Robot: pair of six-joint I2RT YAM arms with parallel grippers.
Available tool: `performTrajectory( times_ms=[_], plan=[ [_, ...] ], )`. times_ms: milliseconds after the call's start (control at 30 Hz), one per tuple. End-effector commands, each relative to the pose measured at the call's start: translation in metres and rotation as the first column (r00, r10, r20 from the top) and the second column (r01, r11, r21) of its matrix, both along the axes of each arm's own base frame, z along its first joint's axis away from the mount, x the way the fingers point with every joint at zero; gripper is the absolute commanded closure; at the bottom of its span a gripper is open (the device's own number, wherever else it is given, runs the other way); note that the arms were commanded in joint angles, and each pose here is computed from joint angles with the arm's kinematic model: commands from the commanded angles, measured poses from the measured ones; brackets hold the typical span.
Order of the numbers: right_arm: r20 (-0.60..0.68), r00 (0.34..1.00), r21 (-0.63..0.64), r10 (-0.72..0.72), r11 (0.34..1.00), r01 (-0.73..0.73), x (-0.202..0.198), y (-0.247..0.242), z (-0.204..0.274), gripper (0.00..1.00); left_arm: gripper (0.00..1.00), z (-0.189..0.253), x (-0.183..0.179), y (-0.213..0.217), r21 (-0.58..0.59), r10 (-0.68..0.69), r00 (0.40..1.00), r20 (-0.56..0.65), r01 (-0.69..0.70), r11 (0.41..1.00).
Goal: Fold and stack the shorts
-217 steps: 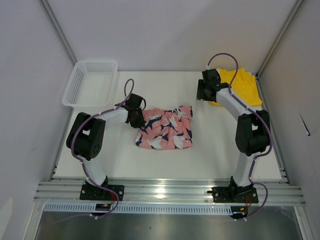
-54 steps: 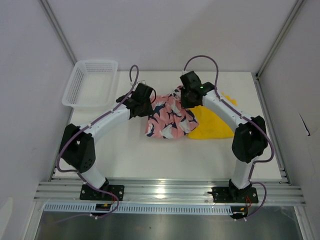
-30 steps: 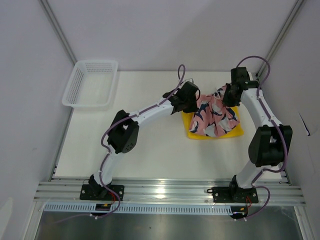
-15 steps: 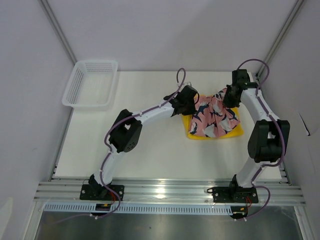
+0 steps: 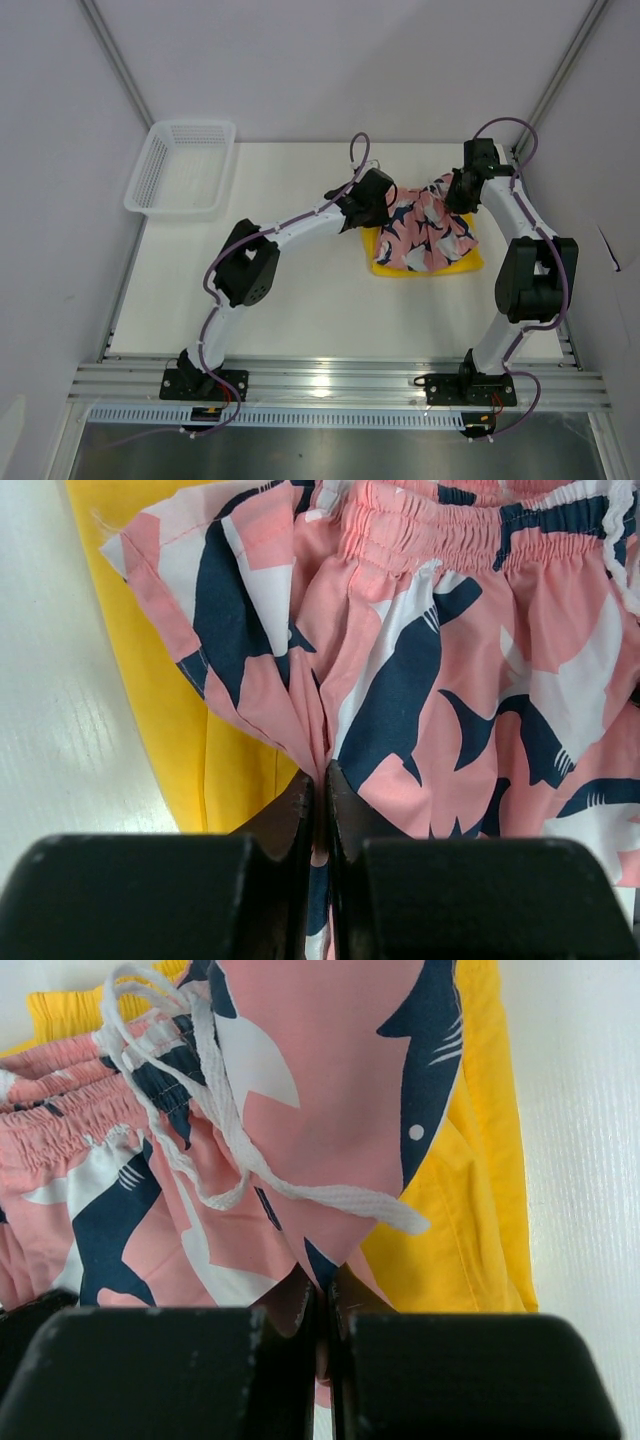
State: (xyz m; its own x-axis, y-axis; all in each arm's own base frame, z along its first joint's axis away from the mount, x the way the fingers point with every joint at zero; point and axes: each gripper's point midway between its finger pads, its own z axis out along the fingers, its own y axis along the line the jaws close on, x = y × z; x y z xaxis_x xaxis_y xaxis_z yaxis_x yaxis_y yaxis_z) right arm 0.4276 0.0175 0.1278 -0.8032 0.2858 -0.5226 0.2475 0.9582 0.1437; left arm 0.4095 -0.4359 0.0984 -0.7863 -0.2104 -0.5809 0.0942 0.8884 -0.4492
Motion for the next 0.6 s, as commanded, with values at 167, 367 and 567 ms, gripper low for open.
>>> performTrajectory(
  times_ms=[167, 367, 567],
  plan=[
    [0.093, 0.996, 0.009, -0.006, 1.0, 0.006, 0.011, -0.001, 0.026, 0.98, 0.91, 0.064, 0.003, 0.006, -0.06, 0.014, 0.995, 0.097, -0.008, 0.998],
    [0.096, 0.995, 0.012, -0.006, 1.0, 0.005, 0.01, -0.001, 0.031, 0.97, 0.9, 0.073, 0.0, 0.008, -0.068, 0.012, 0.995, 0.096, -0.005, 0.998],
    [0.055, 0.998, 0.008, -0.008, 1.0, 0.008, 0.012, -0.002, 0.013, 0.97, 0.9, 0.055, -0.006, 0.006, -0.059, 0.005, 0.999, 0.041, -0.002, 0.998]
  ],
)
